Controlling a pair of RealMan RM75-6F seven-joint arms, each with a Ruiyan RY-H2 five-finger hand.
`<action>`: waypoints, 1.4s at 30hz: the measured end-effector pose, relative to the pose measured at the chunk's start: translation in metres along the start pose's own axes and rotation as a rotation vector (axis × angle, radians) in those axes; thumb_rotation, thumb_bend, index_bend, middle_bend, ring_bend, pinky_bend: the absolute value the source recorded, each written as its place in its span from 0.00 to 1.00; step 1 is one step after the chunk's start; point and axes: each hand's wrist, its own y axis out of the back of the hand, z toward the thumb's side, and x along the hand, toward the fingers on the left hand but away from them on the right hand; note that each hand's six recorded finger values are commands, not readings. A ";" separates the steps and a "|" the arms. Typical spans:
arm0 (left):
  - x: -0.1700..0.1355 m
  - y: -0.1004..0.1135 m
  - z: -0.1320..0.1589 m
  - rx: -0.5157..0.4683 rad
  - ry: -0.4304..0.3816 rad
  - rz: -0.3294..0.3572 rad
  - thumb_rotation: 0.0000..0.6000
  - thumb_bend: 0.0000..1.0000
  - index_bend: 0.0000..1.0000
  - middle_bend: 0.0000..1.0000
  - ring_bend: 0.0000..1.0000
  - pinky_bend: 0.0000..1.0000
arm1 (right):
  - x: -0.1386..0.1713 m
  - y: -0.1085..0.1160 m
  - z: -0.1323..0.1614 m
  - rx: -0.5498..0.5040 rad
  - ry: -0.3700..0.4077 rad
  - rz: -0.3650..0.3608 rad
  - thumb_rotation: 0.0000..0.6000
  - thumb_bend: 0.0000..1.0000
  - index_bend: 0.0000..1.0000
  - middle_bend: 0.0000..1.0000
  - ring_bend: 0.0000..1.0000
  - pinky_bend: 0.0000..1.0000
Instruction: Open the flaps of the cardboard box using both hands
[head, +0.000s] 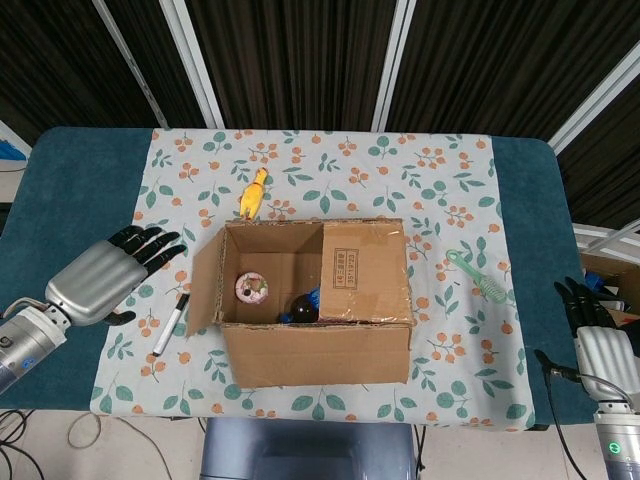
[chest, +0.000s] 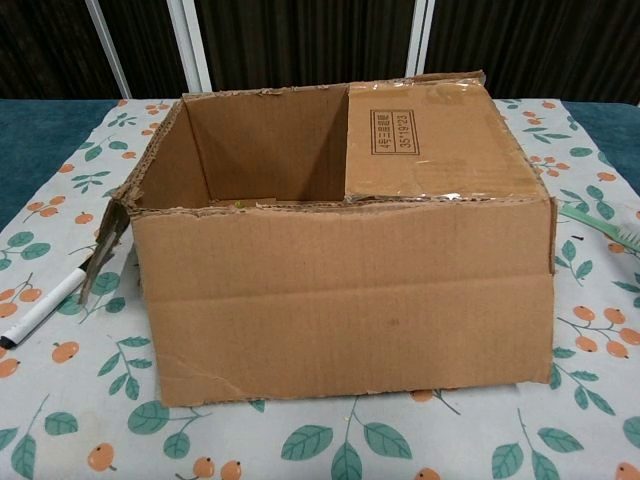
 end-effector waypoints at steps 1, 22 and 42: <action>-0.003 -0.002 -0.002 -0.031 0.018 0.044 1.00 0.11 0.00 0.00 0.00 0.10 | -0.001 0.001 0.000 -0.002 -0.002 -0.003 1.00 0.20 0.00 0.00 0.00 0.19; -0.062 -0.100 -0.032 -0.421 0.391 0.435 1.00 0.10 0.00 0.00 0.00 0.11 | -0.081 0.073 0.060 -0.218 0.003 -0.085 1.00 0.19 0.00 0.00 0.00 0.19; -0.062 -0.090 -0.046 -0.452 0.408 0.484 1.00 0.10 0.00 0.00 0.00 0.11 | -0.158 0.097 0.187 -0.482 0.099 0.093 1.00 0.25 0.00 0.00 0.00 0.19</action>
